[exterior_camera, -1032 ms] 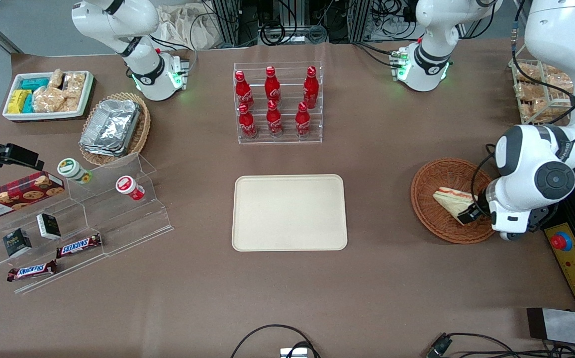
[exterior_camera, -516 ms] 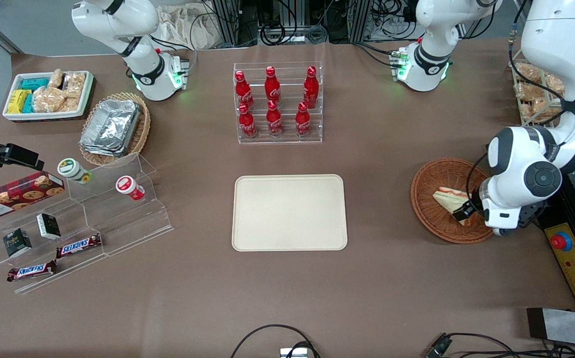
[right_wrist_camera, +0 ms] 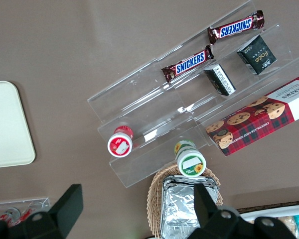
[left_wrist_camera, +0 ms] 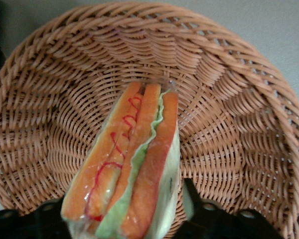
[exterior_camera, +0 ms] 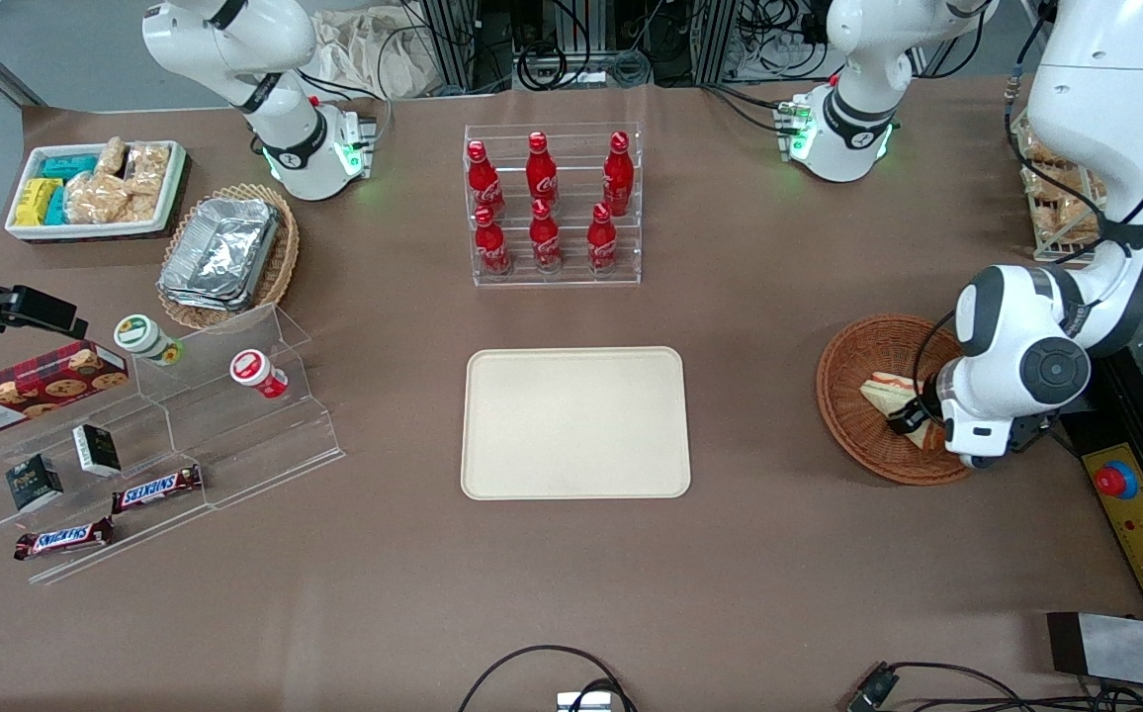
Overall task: Place sandwich from basket to tray
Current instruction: 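Lift the sandwich and carry it with the left gripper over the tray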
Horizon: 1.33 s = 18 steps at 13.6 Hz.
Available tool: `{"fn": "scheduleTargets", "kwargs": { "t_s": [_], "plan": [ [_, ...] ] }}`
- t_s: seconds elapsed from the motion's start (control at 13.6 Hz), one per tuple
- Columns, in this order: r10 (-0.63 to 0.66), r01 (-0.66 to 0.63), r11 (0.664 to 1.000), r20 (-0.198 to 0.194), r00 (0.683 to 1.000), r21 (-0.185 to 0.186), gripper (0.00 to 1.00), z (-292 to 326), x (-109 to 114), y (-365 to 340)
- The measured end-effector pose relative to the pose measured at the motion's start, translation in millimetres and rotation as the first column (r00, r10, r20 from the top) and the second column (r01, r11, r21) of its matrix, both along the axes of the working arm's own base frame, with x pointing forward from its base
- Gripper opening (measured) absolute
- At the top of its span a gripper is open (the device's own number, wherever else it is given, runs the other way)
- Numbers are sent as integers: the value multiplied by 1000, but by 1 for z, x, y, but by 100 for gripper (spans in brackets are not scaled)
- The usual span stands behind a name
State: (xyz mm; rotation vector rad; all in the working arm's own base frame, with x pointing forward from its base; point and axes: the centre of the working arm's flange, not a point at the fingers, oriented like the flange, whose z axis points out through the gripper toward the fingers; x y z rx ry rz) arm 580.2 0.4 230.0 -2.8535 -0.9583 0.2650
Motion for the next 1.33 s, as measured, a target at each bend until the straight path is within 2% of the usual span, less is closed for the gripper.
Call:
{"fn": "scheduleTargets", "kwargs": {
  "t_s": [0.22, 0.29, 0.37, 0.44, 0.59, 0.66, 0.81, 0.96, 1.11, 1.33],
  "plan": [
    [1, -1, 1000, 28, 1000, 0, 44, 9, 8, 0],
    [3, -3, 1000, 33, 999, 2, 40, 15, 10, 1],
    [5, -5, 1000, 22, 1000, 9, 38, 24, 13, 2],
    [6, -6, 1000, -3, 1000, 18, 37, 36, 15, 3],
    [-19, 20, 999, -45, 999, 29, 27, 76, 26, 0],
    [-38, 40, 999, -53, 998, 29, 22, 102, 34, -7],
    [-75, 76, 997, -56, 996, 25, 21, 165, 46, -31],
    [-140, 140, 990, -31, 990, 8, 21, 227, 52, -61],
    [-221, 221, 975, 29, 975, -16, 21, 272, 53, -91],
    [-355, 360, 931, 83, 931, -55, 21, 281, 50, -164]
  ]
}}
